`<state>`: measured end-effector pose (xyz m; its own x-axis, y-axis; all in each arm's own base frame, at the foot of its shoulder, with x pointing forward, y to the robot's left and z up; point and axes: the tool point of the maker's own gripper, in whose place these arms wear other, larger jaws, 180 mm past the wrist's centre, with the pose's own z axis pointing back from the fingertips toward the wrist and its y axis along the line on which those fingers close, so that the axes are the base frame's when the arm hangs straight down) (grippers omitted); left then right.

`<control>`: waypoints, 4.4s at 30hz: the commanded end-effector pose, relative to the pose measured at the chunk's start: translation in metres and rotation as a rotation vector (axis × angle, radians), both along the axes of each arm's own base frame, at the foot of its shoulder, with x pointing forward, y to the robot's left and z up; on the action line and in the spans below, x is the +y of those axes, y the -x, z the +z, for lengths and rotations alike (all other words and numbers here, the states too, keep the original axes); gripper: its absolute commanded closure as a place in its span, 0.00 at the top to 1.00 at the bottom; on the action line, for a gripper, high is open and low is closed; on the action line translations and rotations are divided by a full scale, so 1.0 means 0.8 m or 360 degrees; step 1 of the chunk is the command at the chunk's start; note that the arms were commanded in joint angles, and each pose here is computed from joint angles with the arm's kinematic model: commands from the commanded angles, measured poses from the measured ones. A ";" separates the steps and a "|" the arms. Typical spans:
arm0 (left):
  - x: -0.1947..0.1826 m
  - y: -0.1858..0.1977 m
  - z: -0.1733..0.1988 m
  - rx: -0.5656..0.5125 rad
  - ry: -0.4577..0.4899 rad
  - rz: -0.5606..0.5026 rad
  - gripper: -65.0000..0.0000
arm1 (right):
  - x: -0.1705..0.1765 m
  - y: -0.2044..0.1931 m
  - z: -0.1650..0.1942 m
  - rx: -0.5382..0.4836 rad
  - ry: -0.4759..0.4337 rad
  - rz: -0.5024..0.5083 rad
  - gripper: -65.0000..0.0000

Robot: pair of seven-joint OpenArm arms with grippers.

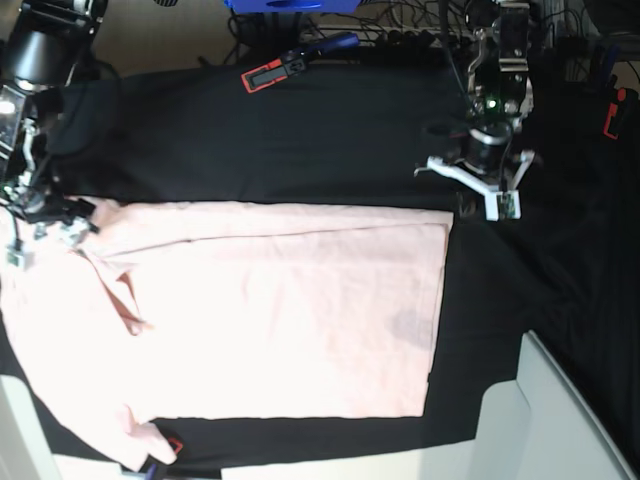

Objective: Fold the T-shirt properly
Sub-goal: 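Open both grippers and raise them off the shirt, then lower the left gripper onto the shirt side edge and pinch it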

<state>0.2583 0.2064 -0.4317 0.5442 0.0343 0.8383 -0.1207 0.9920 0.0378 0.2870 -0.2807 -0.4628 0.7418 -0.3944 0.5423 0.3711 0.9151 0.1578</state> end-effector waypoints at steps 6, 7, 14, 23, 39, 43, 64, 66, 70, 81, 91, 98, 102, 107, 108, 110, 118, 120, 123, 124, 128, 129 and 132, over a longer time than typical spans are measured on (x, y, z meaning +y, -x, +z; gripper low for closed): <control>0.000 0.007 0.010 -0.0044 -0.0015 -0.0020 0.48 | -0.041 0.010 0.037 -0.0263 -0.0283 -0.0059 0.82; 0.000 0.010 0.008 -0.0034 -0.0015 -0.0020 0.49 | -0.046 0.016 0.036 -0.0267 -0.0306 -0.0073 0.83; 0.000 0.011 0.007 -0.0032 -0.0015 -0.0020 0.49 | -0.084 0.049 0.024 -0.0288 -0.0380 -0.0310 0.84; 0.000 0.012 0.007 -0.0029 -0.0017 -0.0021 0.49 | -0.130 0.054 -0.011 -0.0277 -0.0458 -0.0477 0.84; -0.001 0.022 0.006 -0.0013 -0.0017 -0.0028 0.48 | -0.140 0.020 -0.012 -0.0348 -0.0543 -0.0548 0.84; -0.001 0.021 0.007 -0.0018 -0.0018 -0.0028 0.48 | -0.126 0.007 -0.012 -0.0373 -0.0583 -0.0538 0.84; -0.007 0.025 0.001 -0.0032 0.0277 0.0106 0.50 | -0.109 -0.006 -0.013 -0.0396 -0.0634 -0.0533 0.00; 0.001 0.026 0.000 -0.0034 0.0355 0.0145 0.56 | -0.108 -0.006 -0.013 -0.0395 -0.0634 -0.0531 0.01; 0.005 0.024 -0.009 -0.0023 0.0467 0.0213 0.74 | -0.101 -0.004 -0.018 -0.0384 -0.0649 -0.0529 0.01; 0.005 -0.014 0.016 -0.0148 0.0485 0.0205 0.77 | -0.094 0.000 -0.023 -0.0337 -0.0670 -0.0508 0.01; 0.013 -0.060 0.013 -0.0181 0.0502 0.0236 0.77 | -0.094 0.000 -0.023 -0.0336 -0.0673 -0.0508 0.01; 0.010 -0.062 -0.029 -0.0055 0.0538 0.0292 0.77 | -0.094 0.001 -0.024 -0.0334 -0.0672 -0.0508 0.01; 0.006 -0.048 -0.053 0.0023 0.0555 0.0324 0.77 | -0.094 0.001 -0.024 -0.0334 -0.0672 -0.0508 0.01; -0.010 -0.056 -0.054 0.0022 0.0599 0.0318 0.77 | -0.094 0.005 -0.026 -0.0325 -0.0671 -0.0510 0.01; -0.012 -0.056 -0.054 0.0022 0.0604 0.0318 0.77 | -0.094 0.005 -0.026 -0.0325 -0.0671 -0.0510 0.01; -0.012 -0.057 -0.053 0.0019 0.0607 0.0320 0.77 | -0.094 0.006 -0.026 -0.0322 -0.0670 -0.0511 0.01; -0.030 -0.060 -0.052 0.0013 0.0654 0.0316 0.77 | -0.094 0.006 -0.027 -0.0320 -0.0669 -0.0510 0.01; -0.041 -0.060 -0.053 0.0024 0.0657 0.0279 0.76 | -0.094 0.006 -0.027 -0.0320 -0.0669 -0.0510 0.01; -0.057 -0.070 -0.048 0.0009 0.0662 0.0217 0.76 | -0.094 0.006 -0.027 -0.0320 -0.0669 -0.0510 0.01; -0.059 -0.073 -0.048 0.0011 0.0664 0.0209 0.76 | -0.094 0.006 -0.027 -0.0320 -0.0669 -0.0510 0.01; -0.059 -0.078 -0.044 -0.0003 0.0666 0.0204 0.76 | -0.094 0.006 -0.027 -0.0320 -0.0669 -0.0510 0.01; -0.059 -0.080 -0.042 -0.0008 0.0666 0.0203 0.76 | -0.094 0.007 -0.027 -0.0317 -0.0666 -0.0508 0.01; -0.059 -0.082 -0.042 -0.0009 0.0667 0.0205 0.63 | -0.094 0.007 -0.027 -0.0317 -0.0666 -0.0508 0.01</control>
<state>0.3142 0.1585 -0.4757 0.5377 0.4369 0.7211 -0.2562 0.8995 -0.3539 0.2722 -0.3417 -0.4985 0.4659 -0.8051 0.3671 0.5644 0.5899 0.5774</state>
